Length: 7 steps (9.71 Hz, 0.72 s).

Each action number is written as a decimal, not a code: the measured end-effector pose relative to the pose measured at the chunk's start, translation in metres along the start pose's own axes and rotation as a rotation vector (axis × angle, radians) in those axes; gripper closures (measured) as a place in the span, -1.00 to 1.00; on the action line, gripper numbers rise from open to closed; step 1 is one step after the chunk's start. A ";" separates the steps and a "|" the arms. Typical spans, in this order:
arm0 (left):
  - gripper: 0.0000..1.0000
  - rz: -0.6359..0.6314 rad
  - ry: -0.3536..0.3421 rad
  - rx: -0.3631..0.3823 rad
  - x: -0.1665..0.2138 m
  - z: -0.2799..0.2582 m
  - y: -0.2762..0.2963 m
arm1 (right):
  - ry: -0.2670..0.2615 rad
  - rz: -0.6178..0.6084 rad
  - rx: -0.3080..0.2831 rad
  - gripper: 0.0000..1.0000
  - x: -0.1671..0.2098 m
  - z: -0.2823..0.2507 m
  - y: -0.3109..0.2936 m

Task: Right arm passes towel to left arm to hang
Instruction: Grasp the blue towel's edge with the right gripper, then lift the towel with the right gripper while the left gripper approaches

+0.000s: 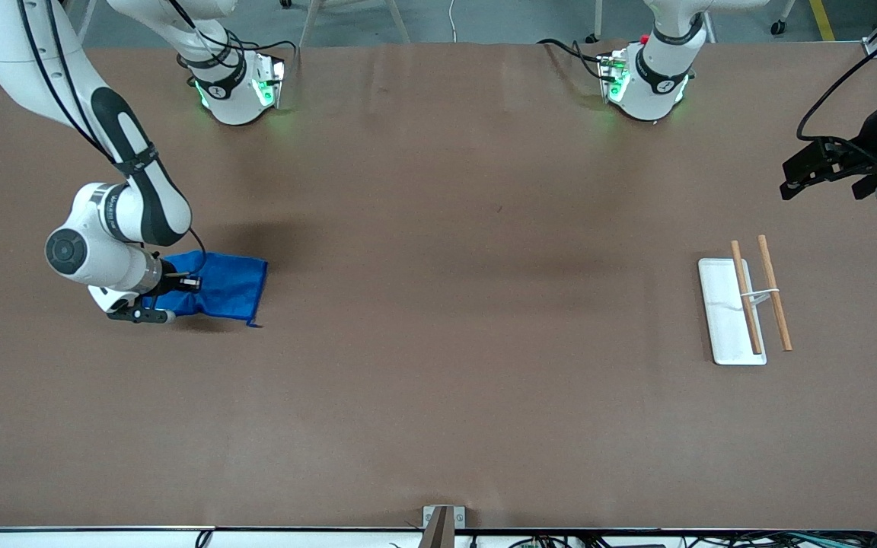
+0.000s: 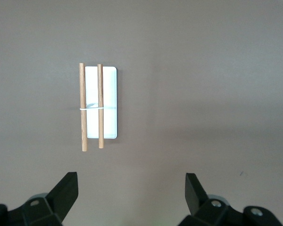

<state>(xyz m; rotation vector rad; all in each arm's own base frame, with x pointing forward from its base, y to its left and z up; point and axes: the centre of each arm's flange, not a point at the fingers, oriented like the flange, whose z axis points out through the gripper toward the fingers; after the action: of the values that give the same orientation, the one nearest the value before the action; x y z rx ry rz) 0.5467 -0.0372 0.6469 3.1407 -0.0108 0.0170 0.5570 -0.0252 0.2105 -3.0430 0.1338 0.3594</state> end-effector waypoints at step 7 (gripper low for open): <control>-1.00 0.003 -0.001 0.000 0.000 0.000 0.002 | -0.103 -0.072 0.241 0.92 0.009 -0.182 -0.106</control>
<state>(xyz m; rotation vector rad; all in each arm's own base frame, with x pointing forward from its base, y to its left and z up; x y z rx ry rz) 0.5468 -0.0387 0.6464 3.1407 -0.0152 0.0156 0.6171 0.0640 0.3915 -2.7774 0.0570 0.4582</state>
